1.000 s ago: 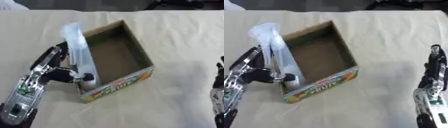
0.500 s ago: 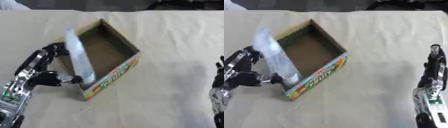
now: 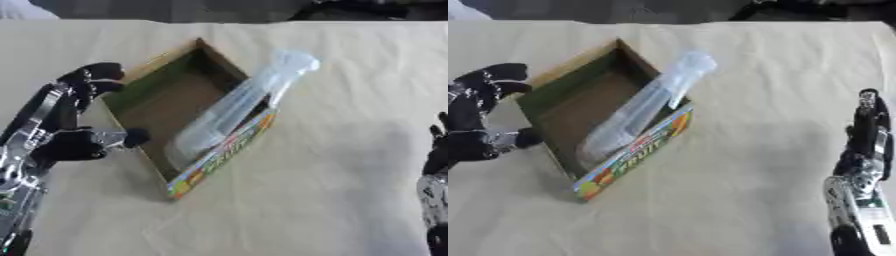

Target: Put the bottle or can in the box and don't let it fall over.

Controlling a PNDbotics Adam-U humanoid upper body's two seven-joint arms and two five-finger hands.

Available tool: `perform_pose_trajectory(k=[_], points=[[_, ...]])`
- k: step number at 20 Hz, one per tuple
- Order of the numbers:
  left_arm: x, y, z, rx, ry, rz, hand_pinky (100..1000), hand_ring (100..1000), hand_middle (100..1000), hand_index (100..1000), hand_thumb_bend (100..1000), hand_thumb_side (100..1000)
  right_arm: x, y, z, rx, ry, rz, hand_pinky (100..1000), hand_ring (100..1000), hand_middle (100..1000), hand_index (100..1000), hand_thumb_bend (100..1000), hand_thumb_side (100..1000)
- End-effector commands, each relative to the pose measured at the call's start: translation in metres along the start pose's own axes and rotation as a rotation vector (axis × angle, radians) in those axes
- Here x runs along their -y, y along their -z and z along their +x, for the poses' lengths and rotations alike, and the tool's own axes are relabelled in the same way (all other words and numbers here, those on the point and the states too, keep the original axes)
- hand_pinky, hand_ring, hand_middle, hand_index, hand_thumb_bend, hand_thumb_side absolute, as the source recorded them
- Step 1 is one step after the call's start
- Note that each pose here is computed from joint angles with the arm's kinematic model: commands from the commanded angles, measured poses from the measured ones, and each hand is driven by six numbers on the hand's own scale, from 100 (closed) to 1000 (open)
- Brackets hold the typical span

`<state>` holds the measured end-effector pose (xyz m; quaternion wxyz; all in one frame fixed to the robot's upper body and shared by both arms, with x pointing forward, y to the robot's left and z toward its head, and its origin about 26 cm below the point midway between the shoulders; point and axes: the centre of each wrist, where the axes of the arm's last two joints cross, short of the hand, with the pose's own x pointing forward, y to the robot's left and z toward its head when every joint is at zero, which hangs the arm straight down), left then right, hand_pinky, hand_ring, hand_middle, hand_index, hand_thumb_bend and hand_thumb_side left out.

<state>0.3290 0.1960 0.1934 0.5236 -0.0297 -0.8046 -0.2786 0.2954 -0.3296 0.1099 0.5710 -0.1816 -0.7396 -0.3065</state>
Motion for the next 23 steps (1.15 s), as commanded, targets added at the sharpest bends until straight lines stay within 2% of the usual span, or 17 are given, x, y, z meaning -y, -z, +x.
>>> perform_pose_trajectory(k=[1, 2, 4, 5, 6, 9, 13, 15, 16, 17, 18, 19, 23], points=[[-0.012, -0.006, 0.010, 0.025, 0.024, 0.031, 1000, 789, 843, 749, 882, 255, 0.001, 0.002, 0.009, 0.032, 0.007, 0.002, 1000, 1000, 1000, 1000, 100, 764], [-0.015, -0.008, 0.010, 0.027, 0.026, 0.042, 1000, 789, 843, 749, 865, 260, 0.001, 0.002, 0.010, 0.035, 0.009, 0.004, 1000, 1000, 1000, 1000, 100, 748], [-0.027, -0.019, 0.013, 0.042, 0.041, 0.110, 1000, 784, 843, 748, 750, 328, 0.001, 0.002, 0.013, 0.052, 0.011, 0.013, 1000, 1000, 1000, 1000, 100, 683], [-0.036, -0.027, 0.015, 0.060, 0.052, 0.170, 1000, 783, 845, 750, 656, 397, 0.001, 0.001, 0.016, 0.068, 0.012, 0.021, 1000, 1000, 1000, 1000, 100, 624], [-0.043, -0.034, 0.017, 0.075, 0.061, 0.227, 1000, 783, 847, 747, 598, 420, 0.001, 0.000, 0.018, 0.083, 0.011, 0.028, 1000, 1000, 1000, 1000, 100, 596], [-0.070, -0.054, 0.018, 0.128, 0.104, 0.450, 1000, 782, 845, 756, 506, 446, 0.001, -0.003, 0.031, 0.143, 0.011, 0.049, 1000, 1000, 1000, 1000, 100, 537], [-0.098, -0.078, 0.013, 0.196, 0.132, 0.717, 1000, 780, 842, 760, 469, 466, -0.001, -0.011, 0.051, 0.232, 0.018, 0.074, 1000, 1000, 1000, 1000, 100, 524], [-0.106, -0.089, 0.009, 0.211, 0.136, 0.815, 1000, 780, 842, 761, 460, 468, -0.001, -0.012, 0.055, 0.273, 0.014, 0.084, 1000, 1000, 1000, 1000, 100, 480], [-0.109, -0.095, 0.006, 0.212, 0.136, 0.857, 1000, 780, 846, 762, 334, 594, -0.001, -0.012, 0.056, 0.293, 0.012, 0.089, 1000, 1000, 1000, 1000, 100, 542], [-0.111, -0.099, 0.004, 0.211, 0.135, 0.894, 1000, 780, 842, 762, 485, 466, -0.001, -0.011, 0.056, 0.314, 0.009, 0.095, 1000, 1000, 1000, 1000, 100, 470], [-0.113, -0.104, 0.002, 0.211, 0.138, 0.929, 1000, 779, 838, 765, 492, 460, -0.001, -0.011, 0.057, 0.334, 0.004, 0.102, 1000, 1000, 1000, 1000, 100, 493], [-0.115, -0.109, 0.000, 0.211, 0.139, 0.960, 1000, 775, 834, 767, 500, 453, -0.001, -0.011, 0.057, 0.353, -0.001, 0.109, 1000, 1000, 1000, 1000, 100, 470], [-0.114, -0.121, -0.010, 0.196, 0.116, 1.033, 1000, 776, 841, 781, 532, 425, 0.001, -0.011, 0.057, 0.418, -0.034, 0.154, 1000, 1000, 1000, 1000, 100, 470]])
